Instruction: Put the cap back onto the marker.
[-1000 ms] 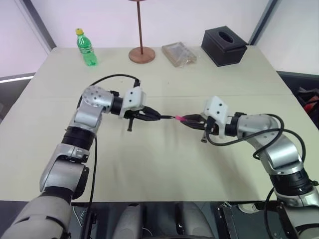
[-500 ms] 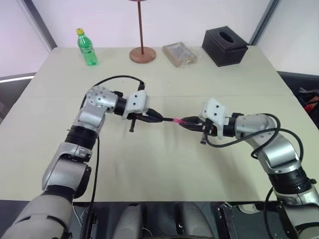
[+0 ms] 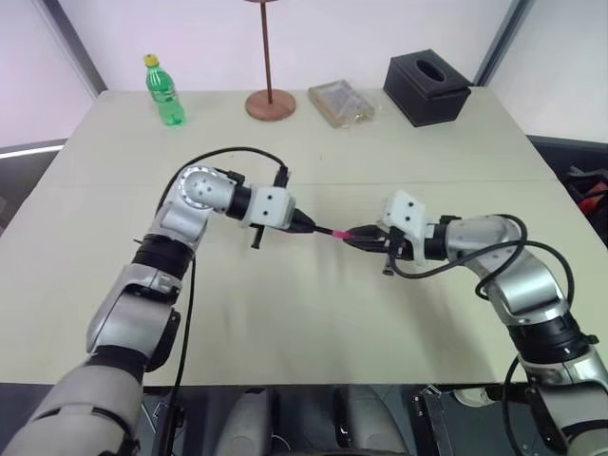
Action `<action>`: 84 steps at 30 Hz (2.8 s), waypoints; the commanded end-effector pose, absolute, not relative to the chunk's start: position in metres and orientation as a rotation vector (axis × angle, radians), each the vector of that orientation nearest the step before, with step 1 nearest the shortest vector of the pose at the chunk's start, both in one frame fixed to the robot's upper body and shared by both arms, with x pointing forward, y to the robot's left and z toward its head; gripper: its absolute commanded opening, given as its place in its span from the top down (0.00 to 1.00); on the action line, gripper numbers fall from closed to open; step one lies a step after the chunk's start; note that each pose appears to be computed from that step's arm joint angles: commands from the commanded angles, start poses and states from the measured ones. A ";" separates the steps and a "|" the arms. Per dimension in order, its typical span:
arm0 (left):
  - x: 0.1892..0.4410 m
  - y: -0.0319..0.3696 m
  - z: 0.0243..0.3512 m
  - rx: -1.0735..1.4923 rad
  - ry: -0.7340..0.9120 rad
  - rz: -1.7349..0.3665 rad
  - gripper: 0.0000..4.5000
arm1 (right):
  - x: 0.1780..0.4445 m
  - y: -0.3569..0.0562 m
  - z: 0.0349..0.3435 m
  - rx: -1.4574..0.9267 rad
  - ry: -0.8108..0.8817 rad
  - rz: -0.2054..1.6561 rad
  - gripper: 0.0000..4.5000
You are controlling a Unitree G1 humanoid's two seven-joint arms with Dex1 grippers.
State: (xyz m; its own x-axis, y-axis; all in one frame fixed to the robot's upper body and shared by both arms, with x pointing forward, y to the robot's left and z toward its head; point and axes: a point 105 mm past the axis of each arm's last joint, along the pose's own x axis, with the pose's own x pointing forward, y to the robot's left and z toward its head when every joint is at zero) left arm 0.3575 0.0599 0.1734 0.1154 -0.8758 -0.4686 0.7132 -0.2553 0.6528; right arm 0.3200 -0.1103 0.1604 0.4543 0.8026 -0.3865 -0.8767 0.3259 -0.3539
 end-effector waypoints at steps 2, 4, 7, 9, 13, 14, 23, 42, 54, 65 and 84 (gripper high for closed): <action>0.354 0.046 0.186 0.991 -0.277 -1.546 1.00 | 0.317 -0.091 0.183 -0.608 0.027 1.154 0.98; 0.353 0.042 0.189 0.944 -0.275 -1.559 1.00 | 0.317 -0.088 0.186 -0.624 0.009 1.155 0.98; 0.353 0.040 0.190 0.937 -0.274 -1.561 1.00 | 0.315 -0.083 0.189 -0.636 -0.008 1.163 0.98; 0.353 0.038 0.190 0.935 -0.274 -1.561 1.00 | 0.314 -0.080 0.190 -0.635 -0.018 1.166 0.98; 0.353 0.034 0.191 0.925 -0.284 -1.562 1.00 | 0.313 -0.075 0.192 -0.623 -0.032 1.168 0.98; 0.353 0.034 0.191 0.924 -0.285 -1.563 1.00 | 0.313 -0.074 0.192 -0.622 -0.032 1.168 0.98; 0.349 0.025 0.188 0.907 -0.283 -1.595 1.00 | 0.309 -0.061 0.187 -0.663 -0.049 1.206 0.98; 0.345 0.014 0.193 0.853 -0.257 -1.621 1.00 | 0.312 -0.051 0.192 -0.716 -0.101 1.190 0.98; 0.351 0.025 0.192 0.866 -0.226 -1.584 1.00 | 0.315 -0.060 0.189 -0.741 -0.087 1.160 0.98; 0.361 0.043 0.191 0.911 -0.207 -1.507 1.00 | 0.316 -0.075 0.181 -0.742 -0.026 1.140 0.98; 0.370 0.107 0.163 0.953 0.016 -1.391 1.00 | 0.326 -0.113 0.195 -0.624 -0.007 0.981 0.49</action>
State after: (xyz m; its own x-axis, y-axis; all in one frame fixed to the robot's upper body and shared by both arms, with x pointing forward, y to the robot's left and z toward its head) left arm 0.3691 0.0982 0.1630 0.2148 -0.8197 -0.5310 0.8224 -0.1414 0.5510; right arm 0.3245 -0.1037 0.1718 0.5217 0.7785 -0.3490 -0.8150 0.3338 -0.4736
